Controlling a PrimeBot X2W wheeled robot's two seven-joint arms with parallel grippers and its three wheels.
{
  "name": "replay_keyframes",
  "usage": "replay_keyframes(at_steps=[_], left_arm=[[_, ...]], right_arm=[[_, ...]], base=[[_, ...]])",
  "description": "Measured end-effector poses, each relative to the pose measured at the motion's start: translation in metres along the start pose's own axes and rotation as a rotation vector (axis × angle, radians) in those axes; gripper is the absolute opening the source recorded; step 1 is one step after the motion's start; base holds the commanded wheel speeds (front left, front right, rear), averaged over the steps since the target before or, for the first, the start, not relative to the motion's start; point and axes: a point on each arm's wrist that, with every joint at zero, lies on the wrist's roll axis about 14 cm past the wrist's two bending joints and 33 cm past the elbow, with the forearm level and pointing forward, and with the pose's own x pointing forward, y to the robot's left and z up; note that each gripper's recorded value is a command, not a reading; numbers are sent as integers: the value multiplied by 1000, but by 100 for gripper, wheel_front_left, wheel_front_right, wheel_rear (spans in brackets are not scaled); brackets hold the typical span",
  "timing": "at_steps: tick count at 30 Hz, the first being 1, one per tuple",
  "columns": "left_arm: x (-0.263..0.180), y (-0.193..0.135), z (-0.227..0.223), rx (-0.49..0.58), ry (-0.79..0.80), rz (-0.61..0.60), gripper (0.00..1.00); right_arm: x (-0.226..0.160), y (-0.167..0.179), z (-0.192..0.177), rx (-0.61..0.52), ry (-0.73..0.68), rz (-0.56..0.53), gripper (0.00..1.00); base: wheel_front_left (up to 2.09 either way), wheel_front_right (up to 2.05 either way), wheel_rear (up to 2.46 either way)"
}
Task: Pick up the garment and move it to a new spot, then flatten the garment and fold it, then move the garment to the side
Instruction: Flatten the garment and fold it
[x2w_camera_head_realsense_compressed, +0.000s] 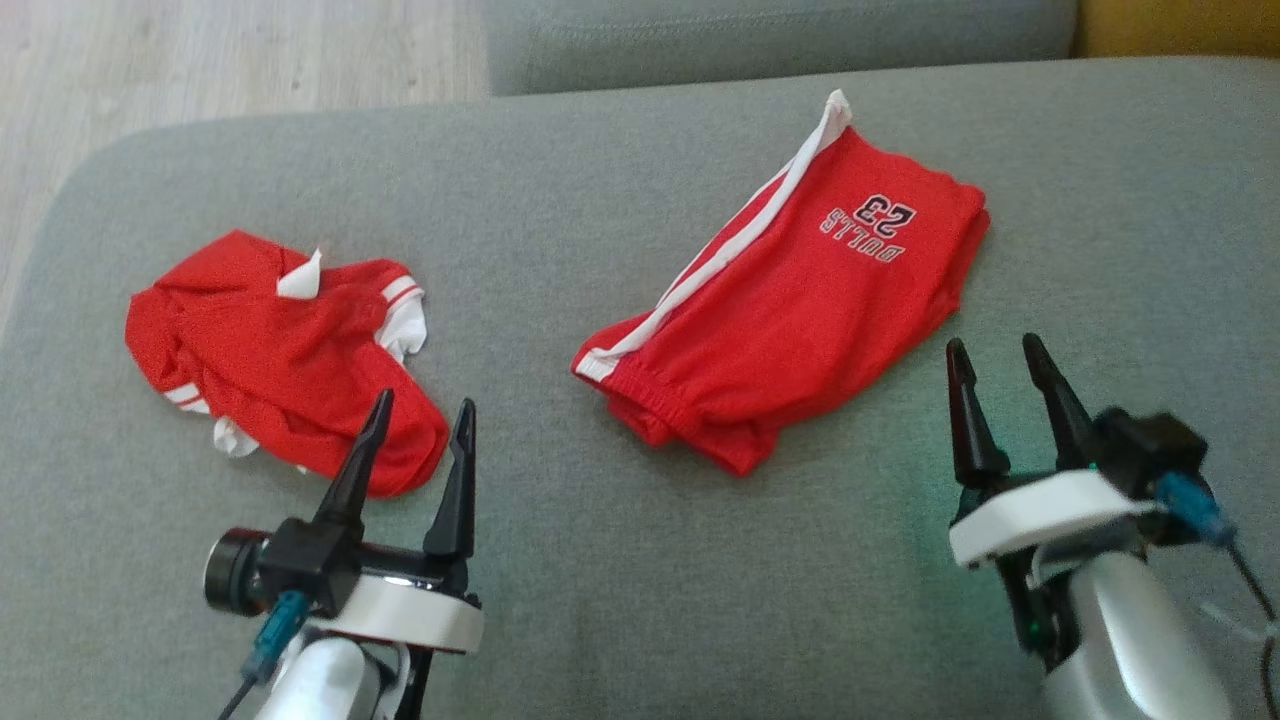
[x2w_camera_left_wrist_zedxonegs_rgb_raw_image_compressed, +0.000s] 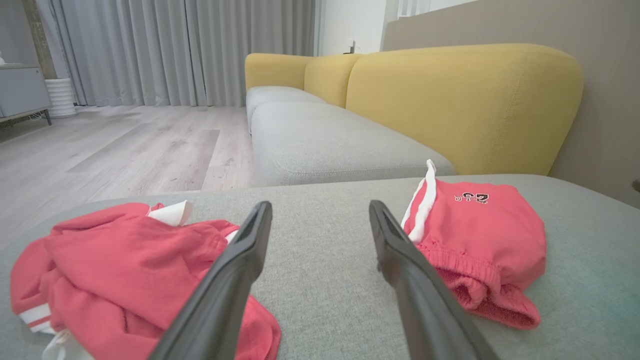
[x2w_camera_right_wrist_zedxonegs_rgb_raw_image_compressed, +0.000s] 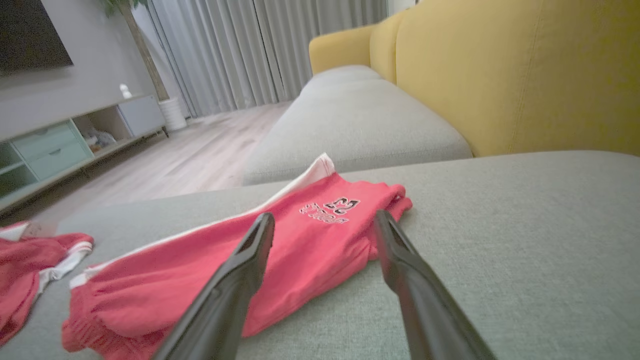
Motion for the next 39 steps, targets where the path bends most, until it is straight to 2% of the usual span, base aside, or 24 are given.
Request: replay_keyframes(at_steps=[4,9,14,17,21,25,30,31,32,39], left_arm=[[5,4,-8,5,20,-4,100],[14,11,-17,3,42,1,100],[19,21,-24,-8,55,27,100],[22,30,-26,-11,58,51,100],[22,44,-33,-6,81,89,100],[21,54,-36,-15,87,114,100],[20,58,-38,-16,91,128,100],[20,58,-38,-14,91,128,100],[20,58,-38,-10,91,126,100],[24,53,-29,-6,67,111,100]], right_arm=[[24,-12,-7,-6,76,-31,100],[72,-30,-2,-14,146,-82,100],[108,-56,-21,25,281,-169,100],[126,-66,-33,1,346,-197,100],[139,-77,-53,-34,432,-228,100],[142,-73,-80,-37,524,-229,100],[152,-65,-83,-42,552,-211,100],[153,-63,-84,-37,557,-205,45],[154,-60,-84,-38,562,-196,0],[148,-54,-73,-18,495,-178,0]], base=[[0,0,0],[0,0,0],[0,0,0],[0,0,0],[0,0,0],[0,0,0],[0,0,0],[0,0,0],[0,0,0],[0,0,0]])
